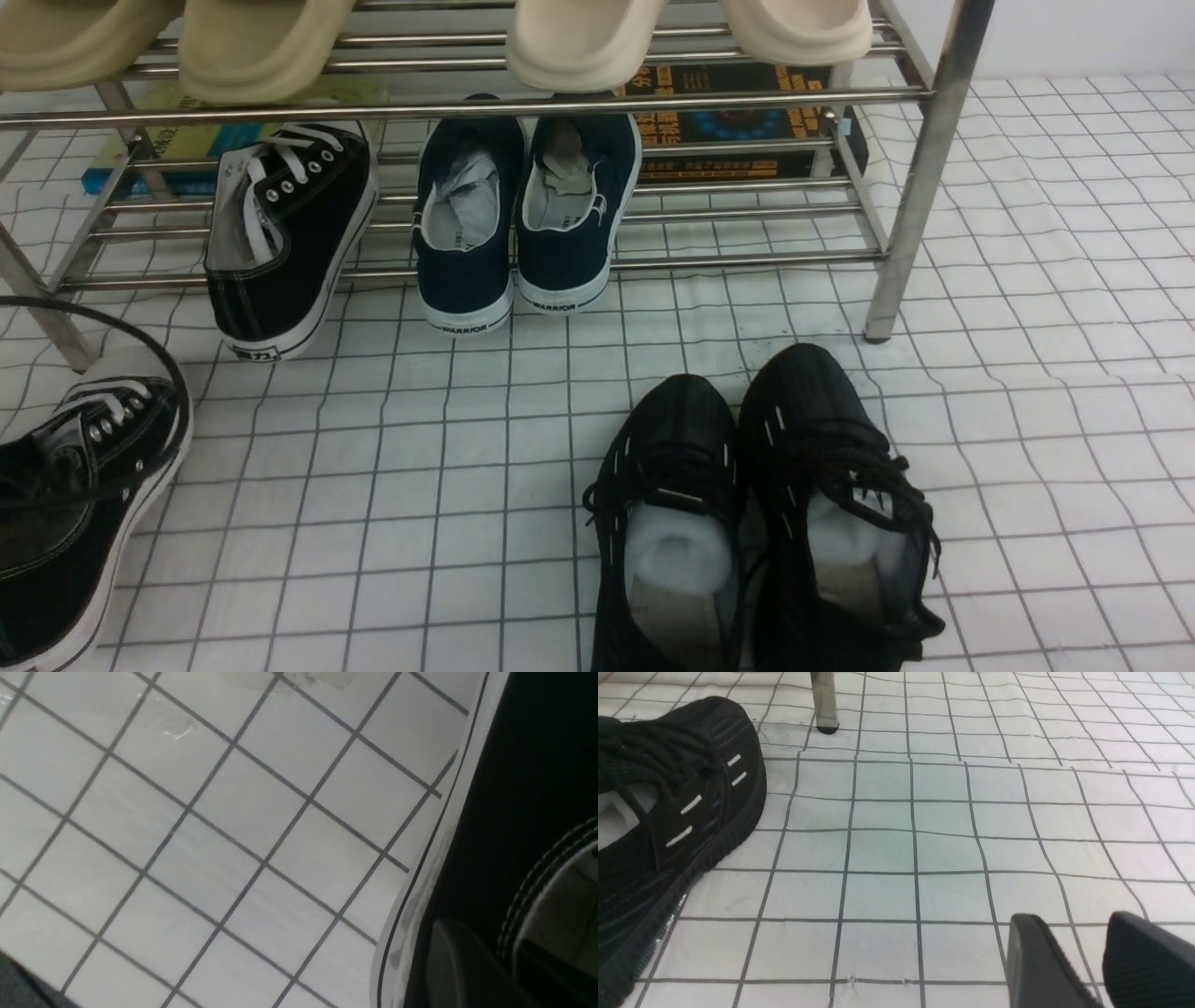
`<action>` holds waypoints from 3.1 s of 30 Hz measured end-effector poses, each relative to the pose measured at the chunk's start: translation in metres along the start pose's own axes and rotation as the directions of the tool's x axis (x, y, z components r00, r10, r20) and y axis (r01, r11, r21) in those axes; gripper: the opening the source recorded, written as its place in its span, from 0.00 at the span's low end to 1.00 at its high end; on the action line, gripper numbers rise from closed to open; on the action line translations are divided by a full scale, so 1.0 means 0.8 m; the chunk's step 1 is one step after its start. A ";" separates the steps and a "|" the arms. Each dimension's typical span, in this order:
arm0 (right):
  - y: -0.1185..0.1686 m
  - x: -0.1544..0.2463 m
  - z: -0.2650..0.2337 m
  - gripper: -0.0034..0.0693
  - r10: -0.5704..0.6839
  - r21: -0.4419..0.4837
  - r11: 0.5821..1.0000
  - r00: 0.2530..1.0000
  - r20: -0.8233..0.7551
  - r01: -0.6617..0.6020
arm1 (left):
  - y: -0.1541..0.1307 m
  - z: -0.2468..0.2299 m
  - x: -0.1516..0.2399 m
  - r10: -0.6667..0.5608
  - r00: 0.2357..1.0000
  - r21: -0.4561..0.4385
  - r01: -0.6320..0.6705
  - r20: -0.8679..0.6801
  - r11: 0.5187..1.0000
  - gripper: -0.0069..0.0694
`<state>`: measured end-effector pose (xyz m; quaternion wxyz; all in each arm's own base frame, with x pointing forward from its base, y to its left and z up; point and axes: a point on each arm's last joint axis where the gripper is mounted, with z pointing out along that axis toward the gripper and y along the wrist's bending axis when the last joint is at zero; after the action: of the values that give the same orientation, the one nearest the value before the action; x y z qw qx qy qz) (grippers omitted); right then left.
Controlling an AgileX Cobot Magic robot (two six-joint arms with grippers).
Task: Take the shoes off the shelf with your hand from the white checkered tablecloth.
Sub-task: 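Set the held shoe down on the floor in front of the rack with the left gripper, then grasp the leftmost shoe on the bottom shelf of the shoe rack with the left gripper, then set the held shoe down on the floor in front of the rack with the left gripper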
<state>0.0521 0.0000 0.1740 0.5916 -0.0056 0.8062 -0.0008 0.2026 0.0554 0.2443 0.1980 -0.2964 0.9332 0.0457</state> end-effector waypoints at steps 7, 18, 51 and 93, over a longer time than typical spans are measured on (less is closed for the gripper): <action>0.000 0.000 0.000 0.38 -0.001 0.000 1.000 1.000 0.000 0.001 | -0.002 0.024 0.007 0.002 1.000 0.024 -0.002 0.016 1.000 0.16; 0.000 0.000 0.000 0.38 0.000 0.000 1.000 1.000 0.000 0.000 | -0.012 -0.008 -0.033 -0.001 0.991 0.049 -0.005 0.131 0.999 0.56; 0.000 0.000 0.000 0.38 0.000 0.000 1.000 1.000 0.000 0.000 | -0.143 0.057 -0.151 0.002 0.998 0.501 -0.033 0.061 0.865 0.64; 0.000 0.000 0.000 0.38 0.000 0.000 1.000 1.000 0.000 0.000 | -0.052 -0.044 -0.026 0.107 0.983 0.151 -0.084 -0.148 0.985 0.11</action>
<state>0.0521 0.0000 0.1740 0.5916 -0.0055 0.8062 -0.0007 0.2300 0.0253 0.2863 0.1433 -0.2388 0.9598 -0.0358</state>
